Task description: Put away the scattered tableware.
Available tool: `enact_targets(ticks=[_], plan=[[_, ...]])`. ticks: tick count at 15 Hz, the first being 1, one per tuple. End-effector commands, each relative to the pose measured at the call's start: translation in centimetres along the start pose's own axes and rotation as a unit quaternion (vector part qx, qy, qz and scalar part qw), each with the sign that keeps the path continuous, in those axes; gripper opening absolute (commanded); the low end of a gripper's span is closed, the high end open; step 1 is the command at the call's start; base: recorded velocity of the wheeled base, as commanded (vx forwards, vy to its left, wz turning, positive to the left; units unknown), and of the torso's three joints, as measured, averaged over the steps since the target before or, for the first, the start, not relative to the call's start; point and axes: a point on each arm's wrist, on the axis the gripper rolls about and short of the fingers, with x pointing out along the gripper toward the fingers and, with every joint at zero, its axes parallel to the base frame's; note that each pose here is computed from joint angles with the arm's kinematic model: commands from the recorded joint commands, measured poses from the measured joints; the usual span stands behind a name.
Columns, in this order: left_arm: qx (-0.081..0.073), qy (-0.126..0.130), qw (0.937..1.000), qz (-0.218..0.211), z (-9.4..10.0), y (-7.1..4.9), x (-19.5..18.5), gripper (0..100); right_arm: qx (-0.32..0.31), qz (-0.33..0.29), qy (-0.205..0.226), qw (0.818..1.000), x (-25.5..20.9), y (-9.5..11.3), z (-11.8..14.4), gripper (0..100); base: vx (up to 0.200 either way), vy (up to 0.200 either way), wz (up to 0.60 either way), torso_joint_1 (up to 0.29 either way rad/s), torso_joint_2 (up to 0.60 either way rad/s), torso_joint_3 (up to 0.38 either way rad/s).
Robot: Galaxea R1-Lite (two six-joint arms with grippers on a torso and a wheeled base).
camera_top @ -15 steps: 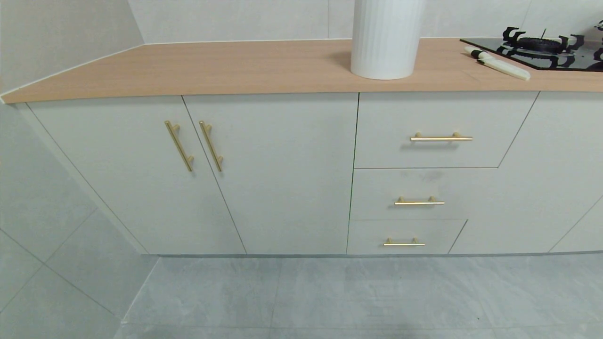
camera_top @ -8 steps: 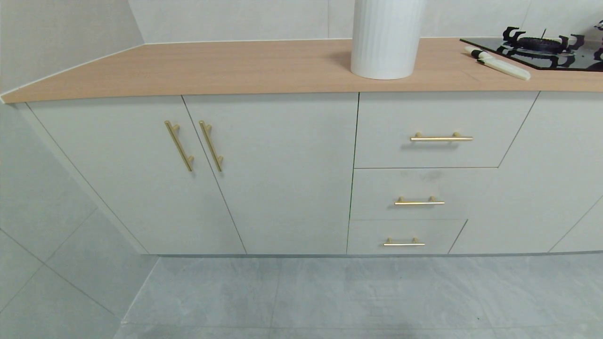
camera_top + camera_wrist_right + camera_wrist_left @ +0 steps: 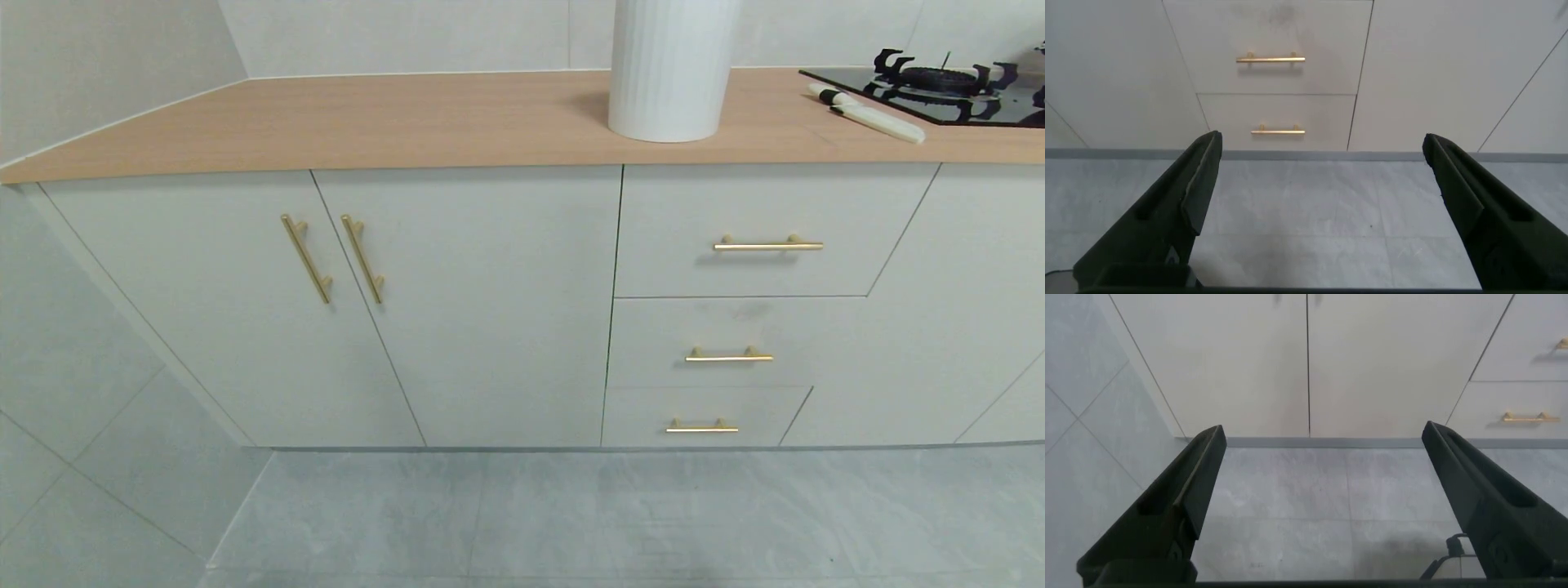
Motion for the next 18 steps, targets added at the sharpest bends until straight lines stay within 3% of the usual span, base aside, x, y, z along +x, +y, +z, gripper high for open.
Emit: enact_targets(ticks=[1, 18], plan=[[0.0, 0.0, 1.0, 0.0, -0.01, 0.0, 0.01, 100, 0.0, 0.0, 0.002, 1.0, 0.02, 0.0, 0.0, 100, 0.2, 0.0, 0.0, 0.012, 0.0, 0.002], [0.0, 0.001, 1.0, 0.0, 0.0, 0.0, 0.02, 100, 0.0, 0.001, 0.002, 1.0, 0.02, 0.0, 0.0, 100, 0.2, 0.0, 0.0, 0.002, 0.0, 0.002]])
